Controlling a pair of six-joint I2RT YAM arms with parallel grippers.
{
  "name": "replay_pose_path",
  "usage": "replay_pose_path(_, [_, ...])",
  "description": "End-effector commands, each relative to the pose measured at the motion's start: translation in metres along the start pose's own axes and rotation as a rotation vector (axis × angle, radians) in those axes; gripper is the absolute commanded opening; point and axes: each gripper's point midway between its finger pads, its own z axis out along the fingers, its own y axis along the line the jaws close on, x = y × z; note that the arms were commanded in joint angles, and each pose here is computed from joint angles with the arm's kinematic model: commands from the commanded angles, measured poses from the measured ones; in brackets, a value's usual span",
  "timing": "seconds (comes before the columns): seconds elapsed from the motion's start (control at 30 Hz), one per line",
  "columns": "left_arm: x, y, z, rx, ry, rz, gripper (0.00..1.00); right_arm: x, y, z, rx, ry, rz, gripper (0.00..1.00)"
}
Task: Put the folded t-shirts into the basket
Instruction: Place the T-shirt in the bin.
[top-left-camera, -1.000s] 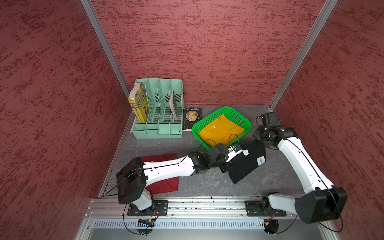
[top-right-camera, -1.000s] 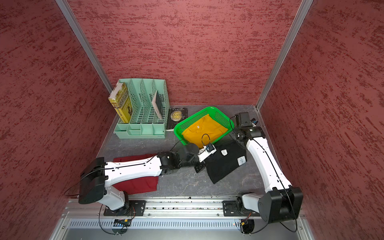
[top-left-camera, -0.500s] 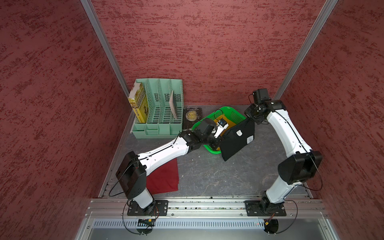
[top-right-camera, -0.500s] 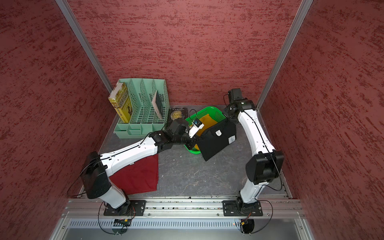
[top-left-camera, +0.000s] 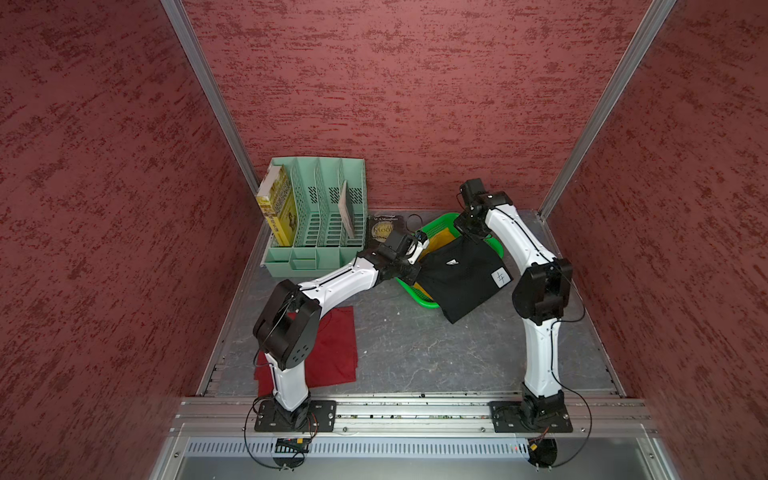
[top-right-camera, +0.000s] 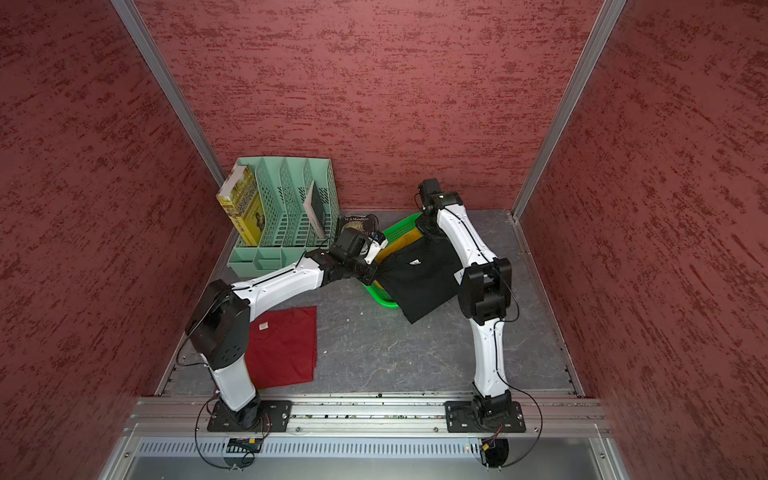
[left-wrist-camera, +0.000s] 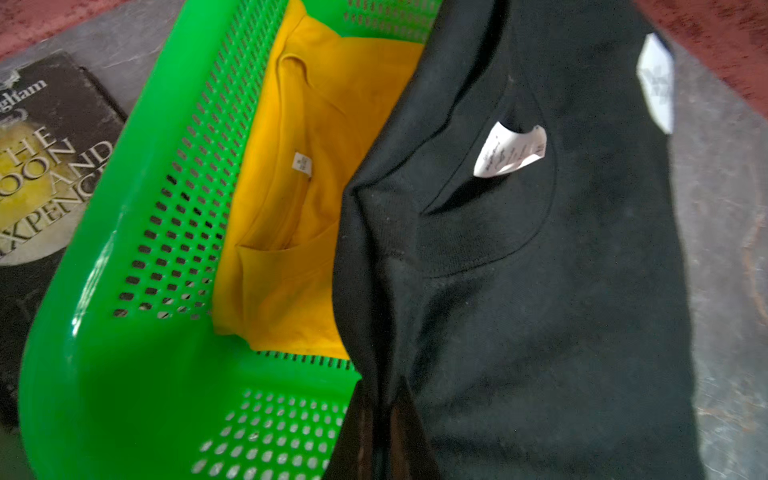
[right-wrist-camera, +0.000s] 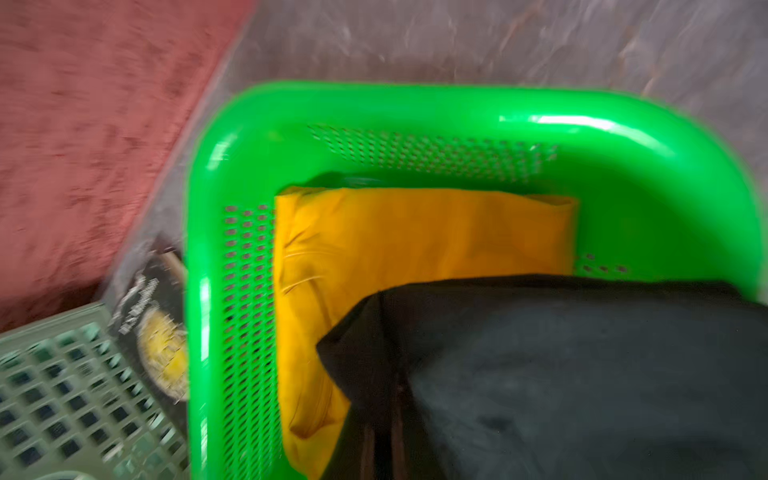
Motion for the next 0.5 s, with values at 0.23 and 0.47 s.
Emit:
replay_pose_path(0.23, [0.016, 0.05, 0.053, -0.22, 0.039, -0.009, 0.0, 0.01, 0.026, 0.044, -0.059, 0.033, 0.057, 0.0])
replay_pose_path(0.47, [0.007, 0.05, 0.042, -0.178, -0.034, -0.075, 0.0, 0.0, 0.056, 0.04, -0.183, -0.03, 0.007, 0.0])
